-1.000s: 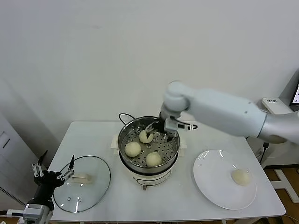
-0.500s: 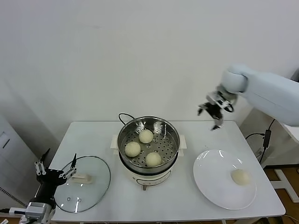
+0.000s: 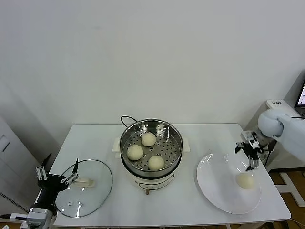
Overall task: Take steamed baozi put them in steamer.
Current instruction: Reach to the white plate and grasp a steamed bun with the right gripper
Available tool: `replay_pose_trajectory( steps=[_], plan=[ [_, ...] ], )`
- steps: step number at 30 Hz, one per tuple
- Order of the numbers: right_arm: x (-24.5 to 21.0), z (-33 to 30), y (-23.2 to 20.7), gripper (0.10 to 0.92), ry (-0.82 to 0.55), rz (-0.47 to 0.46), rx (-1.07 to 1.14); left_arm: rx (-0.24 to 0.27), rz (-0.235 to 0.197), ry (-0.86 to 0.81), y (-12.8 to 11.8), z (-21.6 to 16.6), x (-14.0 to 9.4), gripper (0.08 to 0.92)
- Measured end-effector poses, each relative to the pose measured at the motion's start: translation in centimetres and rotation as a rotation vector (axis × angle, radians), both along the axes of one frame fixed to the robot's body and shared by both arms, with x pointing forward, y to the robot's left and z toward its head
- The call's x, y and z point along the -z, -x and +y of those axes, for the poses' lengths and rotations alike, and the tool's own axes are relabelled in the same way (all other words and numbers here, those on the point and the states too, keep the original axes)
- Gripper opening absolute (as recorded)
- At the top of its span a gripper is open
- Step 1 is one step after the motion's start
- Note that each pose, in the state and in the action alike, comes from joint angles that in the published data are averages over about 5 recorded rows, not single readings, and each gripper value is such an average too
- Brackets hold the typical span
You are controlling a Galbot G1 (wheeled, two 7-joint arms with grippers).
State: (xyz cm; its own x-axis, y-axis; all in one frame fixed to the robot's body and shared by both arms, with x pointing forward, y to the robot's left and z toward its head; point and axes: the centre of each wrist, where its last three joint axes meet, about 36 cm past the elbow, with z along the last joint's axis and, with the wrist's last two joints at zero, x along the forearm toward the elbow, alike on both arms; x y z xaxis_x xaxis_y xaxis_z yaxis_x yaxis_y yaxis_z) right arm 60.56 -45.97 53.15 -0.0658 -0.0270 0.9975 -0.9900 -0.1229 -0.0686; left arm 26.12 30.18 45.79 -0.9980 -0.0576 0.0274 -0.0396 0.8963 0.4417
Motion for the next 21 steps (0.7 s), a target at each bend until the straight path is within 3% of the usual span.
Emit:
replay_pose_trajectory(
  steps=[14,21],
  plan=[
    [5.3,-1.2,2.5,0.814,0.022,0.038,0.057,-0.008,0.01,-0.003,0.4,0.2,0.2,0.823],
    [6.5,-1.2,3.0,0.737,0.026,0.035,0.062,-0.008,0.008,-0.001,0.3,0.2,0.3,0.823]
  ],
)
